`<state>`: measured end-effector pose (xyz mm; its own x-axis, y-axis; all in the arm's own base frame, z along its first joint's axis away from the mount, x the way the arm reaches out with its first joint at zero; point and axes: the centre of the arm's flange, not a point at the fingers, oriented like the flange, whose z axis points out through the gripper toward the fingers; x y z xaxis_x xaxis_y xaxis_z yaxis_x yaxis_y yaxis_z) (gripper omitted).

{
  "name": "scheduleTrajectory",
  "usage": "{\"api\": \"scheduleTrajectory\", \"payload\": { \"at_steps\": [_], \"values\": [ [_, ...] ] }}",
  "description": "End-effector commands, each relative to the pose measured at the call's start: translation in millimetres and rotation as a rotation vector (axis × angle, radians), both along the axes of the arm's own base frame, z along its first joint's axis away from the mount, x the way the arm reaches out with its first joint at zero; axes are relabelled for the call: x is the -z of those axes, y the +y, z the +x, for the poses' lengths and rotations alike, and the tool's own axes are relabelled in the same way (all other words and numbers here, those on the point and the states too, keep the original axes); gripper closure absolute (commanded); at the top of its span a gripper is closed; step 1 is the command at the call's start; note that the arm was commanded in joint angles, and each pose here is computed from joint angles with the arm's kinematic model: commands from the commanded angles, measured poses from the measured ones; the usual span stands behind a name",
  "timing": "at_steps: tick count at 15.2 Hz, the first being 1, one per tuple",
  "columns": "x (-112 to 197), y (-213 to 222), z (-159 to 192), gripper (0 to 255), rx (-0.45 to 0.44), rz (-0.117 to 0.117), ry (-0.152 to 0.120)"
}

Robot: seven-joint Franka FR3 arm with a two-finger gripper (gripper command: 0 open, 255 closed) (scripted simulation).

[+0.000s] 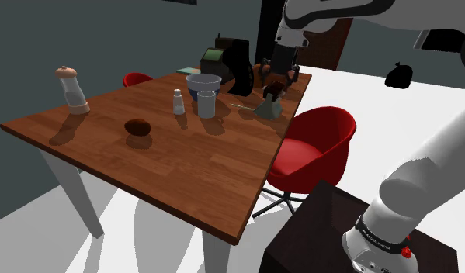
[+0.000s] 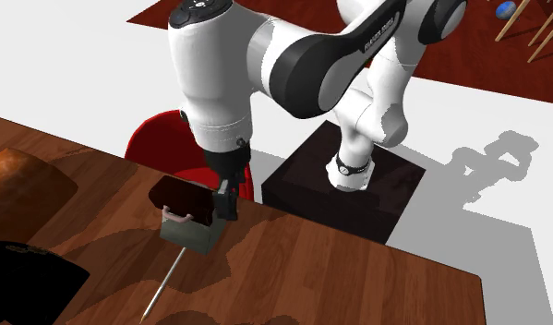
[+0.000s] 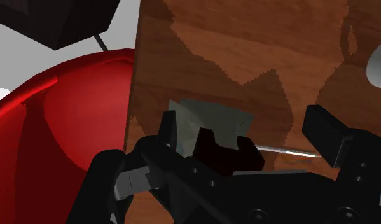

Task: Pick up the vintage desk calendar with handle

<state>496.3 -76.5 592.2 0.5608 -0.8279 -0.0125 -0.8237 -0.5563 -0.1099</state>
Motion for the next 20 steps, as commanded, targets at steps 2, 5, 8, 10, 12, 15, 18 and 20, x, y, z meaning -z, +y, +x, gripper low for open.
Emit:
{"api": "scheduleTrajectory", "payload": {
  "at_steps": [2, 5, 8, 10, 12, 15, 18, 20],
  "values": [
    [-1, -32, 22, 0, 0.213, 0.035, -0.005],
    [9, -42, 27, 0, 0.271, 0.044, -0.006],
    [25, -42, 27, 0, 0.271, 0.044, -0.006],
    [36, -42, 27, 0, 0.271, 0.044, -0.006],
    [39, -42, 27, 0, 0.271, 0.044, -0.006],
    [39, -42, 27, 255, 0.271, 0.044, -0.007],
    [39, -42, 26, 255, 0.271, 0.044, -0.007],
    [39, -42, 26, 255, 0.271, 0.044, -0.007]
  ]
}}
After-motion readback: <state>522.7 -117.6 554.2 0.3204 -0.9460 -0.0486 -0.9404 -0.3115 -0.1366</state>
